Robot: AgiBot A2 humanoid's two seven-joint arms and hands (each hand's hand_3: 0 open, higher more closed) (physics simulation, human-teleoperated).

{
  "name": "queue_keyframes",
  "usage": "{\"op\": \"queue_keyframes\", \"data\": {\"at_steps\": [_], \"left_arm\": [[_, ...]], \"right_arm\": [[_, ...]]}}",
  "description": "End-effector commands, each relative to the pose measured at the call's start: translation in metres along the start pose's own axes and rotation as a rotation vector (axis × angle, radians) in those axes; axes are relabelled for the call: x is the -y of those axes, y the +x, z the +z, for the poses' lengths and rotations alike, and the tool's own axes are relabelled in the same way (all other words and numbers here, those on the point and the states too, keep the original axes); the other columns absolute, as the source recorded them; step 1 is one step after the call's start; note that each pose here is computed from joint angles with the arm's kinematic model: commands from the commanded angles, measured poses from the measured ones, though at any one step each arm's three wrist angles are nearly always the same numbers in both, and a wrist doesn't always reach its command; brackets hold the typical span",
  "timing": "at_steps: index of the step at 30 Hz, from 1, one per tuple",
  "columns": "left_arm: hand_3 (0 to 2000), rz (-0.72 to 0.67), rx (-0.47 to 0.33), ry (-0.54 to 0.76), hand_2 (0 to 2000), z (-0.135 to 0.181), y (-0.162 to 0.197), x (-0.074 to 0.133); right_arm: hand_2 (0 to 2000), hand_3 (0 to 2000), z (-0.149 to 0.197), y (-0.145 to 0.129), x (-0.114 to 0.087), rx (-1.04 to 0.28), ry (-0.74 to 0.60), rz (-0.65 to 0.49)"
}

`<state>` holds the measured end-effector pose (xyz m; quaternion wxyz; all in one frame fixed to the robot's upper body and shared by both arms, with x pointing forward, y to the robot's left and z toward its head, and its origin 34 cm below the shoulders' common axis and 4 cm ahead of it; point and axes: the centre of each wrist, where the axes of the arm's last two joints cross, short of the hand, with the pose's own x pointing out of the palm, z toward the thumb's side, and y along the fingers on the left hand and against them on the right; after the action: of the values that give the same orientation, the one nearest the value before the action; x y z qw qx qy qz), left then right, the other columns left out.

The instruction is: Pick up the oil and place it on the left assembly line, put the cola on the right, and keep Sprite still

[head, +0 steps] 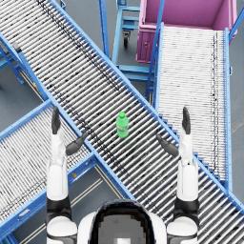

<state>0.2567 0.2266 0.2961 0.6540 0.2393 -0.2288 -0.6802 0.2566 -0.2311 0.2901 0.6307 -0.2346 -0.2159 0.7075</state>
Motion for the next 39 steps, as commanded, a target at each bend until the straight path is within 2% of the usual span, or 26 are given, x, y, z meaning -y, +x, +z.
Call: {"op": "queue_keyframes", "data": {"at_steps": [1,13,39], "left_arm": [[0,-0.01,0.019,-0.023,0,-0.004,0.002,0.002],[0,-0.102,0.246,-0.345,0,-0.047,0.026,0.039],[0,-0.108,0.267,-0.379,0,-0.051,0.028,0.043]], "right_arm": [[0,0,-0.003,0.002,-0.002,0.019,0.02,0.018],[0,0,-0.044,0.031,-0.032,0.256,0.29,0.222],[0,0,-0.048,0.034,-0.035,0.279,0.317,0.239]]}}
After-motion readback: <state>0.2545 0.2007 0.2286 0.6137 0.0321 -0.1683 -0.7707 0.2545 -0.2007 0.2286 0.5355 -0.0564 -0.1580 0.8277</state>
